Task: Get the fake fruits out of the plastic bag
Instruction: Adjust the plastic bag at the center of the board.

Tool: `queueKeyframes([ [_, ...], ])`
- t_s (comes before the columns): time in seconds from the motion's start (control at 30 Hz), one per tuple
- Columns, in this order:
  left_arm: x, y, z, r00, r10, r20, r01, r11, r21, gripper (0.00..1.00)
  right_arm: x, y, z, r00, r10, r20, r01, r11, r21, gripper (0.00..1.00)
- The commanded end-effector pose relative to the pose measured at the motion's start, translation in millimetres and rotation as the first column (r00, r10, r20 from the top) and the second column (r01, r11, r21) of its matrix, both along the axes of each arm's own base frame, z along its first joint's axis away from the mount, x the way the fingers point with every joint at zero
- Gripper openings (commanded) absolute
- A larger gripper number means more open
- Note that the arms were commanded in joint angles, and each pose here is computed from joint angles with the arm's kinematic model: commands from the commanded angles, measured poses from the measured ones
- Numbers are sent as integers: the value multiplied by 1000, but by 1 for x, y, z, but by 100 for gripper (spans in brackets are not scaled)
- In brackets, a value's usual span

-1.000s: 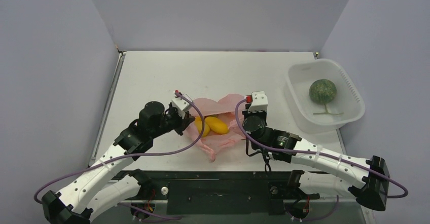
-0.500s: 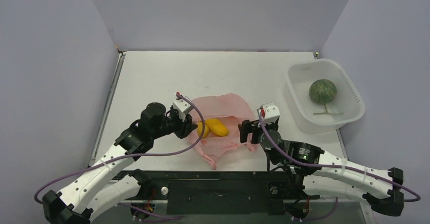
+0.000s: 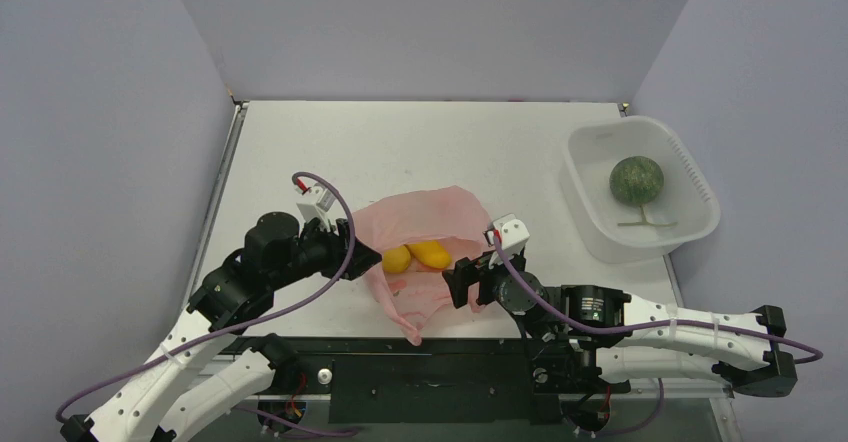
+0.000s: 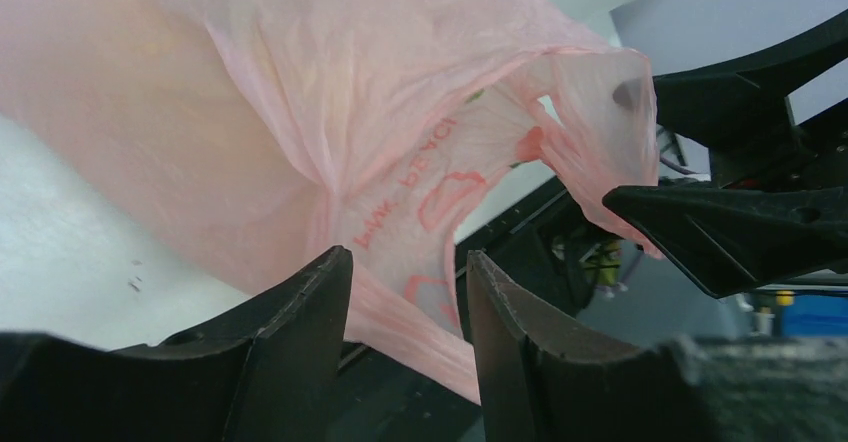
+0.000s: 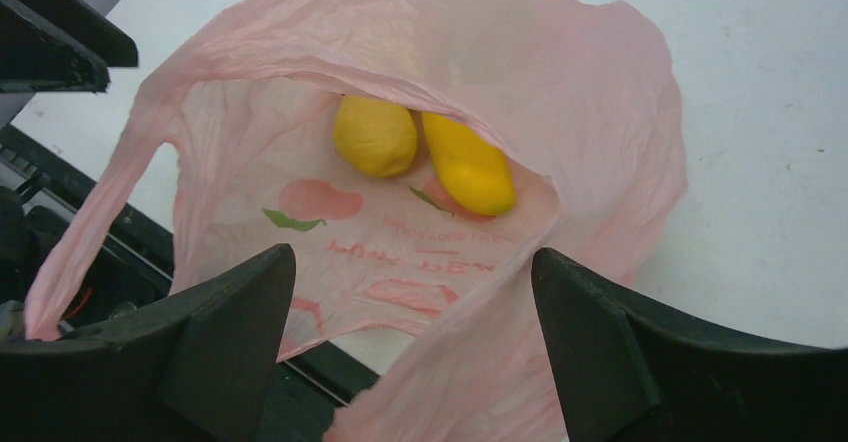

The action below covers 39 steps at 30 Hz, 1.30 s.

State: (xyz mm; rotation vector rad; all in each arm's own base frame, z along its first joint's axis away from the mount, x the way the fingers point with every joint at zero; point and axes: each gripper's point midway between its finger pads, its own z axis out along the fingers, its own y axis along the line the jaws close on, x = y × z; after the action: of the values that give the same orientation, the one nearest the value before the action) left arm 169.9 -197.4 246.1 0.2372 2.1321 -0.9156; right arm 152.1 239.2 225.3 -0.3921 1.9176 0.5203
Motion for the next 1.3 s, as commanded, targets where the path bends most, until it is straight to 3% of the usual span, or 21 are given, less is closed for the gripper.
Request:
queueKeyframes([
  [0.0,-23,-10,-16,971,48,-235,-91,981,-174,44,-7,18,31,1000,18,17,-19,996,82,84],
  [0.1,-32,-13,-31,956,24,-291,-75,983,-165,50,-9,20,26,1000,18,22,-19,998,52,84],
  [0.3,-43,-24,-48,944,2,-330,-32,996,-88,52,-14,20,16,1000,16,22,-16,1000,27,84],
  [0.6,-45,14,-64,959,93,-269,-37,978,206,49,-28,20,35,996,10,86,-9,1000,-7,84],
  [0.67,-51,15,-54,958,77,-274,-28,983,180,54,-34,26,39,994,32,104,-29,999,-33,84],
  [0.73,-63,-10,-30,960,-48,-277,46,999,-12,59,-40,34,46,993,52,107,-50,999,-21,85],
  [0.83,-76,-20,-1,961,-120,-249,63,972,-228,60,-49,49,58,991,101,85,-105,994,42,86],
  [1.0,-73,11,-14,957,28,-289,-56,994,-90,63,-61,72,60,983,172,63,-179,975,135,88],
  [1.27,-81,-15,-60,914,-73,-399,54,997,-58,61,-65,94,26,986,169,2,-167,972,162,85],
])
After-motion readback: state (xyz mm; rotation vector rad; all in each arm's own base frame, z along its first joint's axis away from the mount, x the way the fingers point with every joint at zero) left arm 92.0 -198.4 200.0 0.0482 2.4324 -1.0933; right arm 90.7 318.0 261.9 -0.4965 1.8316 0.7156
